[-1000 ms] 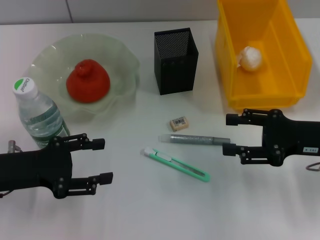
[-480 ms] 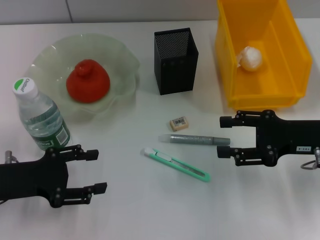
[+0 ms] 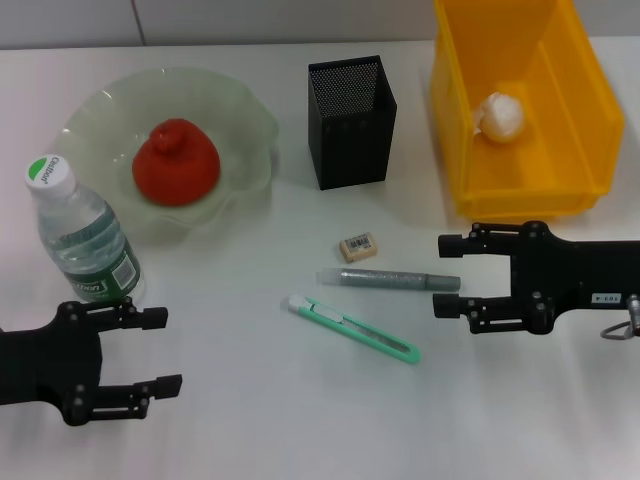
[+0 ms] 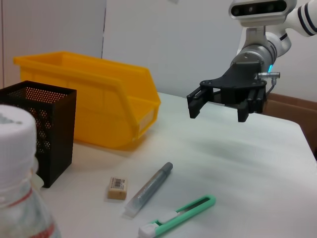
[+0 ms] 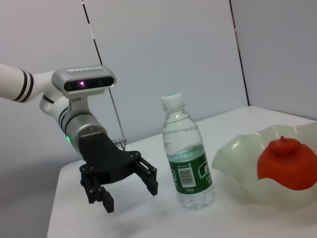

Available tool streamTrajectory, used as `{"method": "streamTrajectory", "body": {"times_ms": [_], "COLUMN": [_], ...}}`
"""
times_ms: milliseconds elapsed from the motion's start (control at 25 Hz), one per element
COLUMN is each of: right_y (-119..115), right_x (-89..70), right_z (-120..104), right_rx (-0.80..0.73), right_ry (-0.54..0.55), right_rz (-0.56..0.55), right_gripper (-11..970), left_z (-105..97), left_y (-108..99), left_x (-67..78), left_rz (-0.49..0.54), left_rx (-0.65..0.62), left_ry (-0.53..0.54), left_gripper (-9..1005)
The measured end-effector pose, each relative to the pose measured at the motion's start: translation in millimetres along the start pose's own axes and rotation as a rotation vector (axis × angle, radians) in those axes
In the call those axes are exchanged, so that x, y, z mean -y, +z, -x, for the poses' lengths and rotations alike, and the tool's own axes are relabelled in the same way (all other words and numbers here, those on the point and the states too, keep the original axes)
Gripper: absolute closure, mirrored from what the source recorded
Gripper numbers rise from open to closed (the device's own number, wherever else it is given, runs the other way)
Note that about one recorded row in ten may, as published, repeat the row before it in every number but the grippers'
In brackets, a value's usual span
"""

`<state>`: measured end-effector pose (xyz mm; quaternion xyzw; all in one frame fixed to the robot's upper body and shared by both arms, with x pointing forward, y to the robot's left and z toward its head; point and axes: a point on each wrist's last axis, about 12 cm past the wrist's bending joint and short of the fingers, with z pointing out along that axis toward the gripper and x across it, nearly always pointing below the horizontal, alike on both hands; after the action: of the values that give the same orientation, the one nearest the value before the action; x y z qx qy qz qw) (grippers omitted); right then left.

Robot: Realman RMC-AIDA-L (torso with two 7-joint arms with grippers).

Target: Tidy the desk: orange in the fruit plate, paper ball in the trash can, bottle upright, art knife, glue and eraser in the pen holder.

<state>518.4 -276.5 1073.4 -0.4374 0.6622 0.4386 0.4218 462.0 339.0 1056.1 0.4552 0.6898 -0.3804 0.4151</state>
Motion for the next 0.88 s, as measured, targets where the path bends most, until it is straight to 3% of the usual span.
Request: {"method": "streamTrajectory", "body": {"times_ms": [520, 880], "right_y": [4, 6], "right_x": [2.0, 15.9], "right_z": [5, 34], "right_rx": [0.002, -0.120], "right_ry": [0.005, 0.019], "right_rz": [0.014, 0.042], "right_gripper": [200, 200], "left_z": [2, 0], "left_y": [-11, -8], "left_x": [0.8, 2.5], "left_rz": [-0.007, -0.005], "left_rx": [0.004, 0.010], "left_ry": [-0.007, -0.009], "left_gripper": [219, 219]}}
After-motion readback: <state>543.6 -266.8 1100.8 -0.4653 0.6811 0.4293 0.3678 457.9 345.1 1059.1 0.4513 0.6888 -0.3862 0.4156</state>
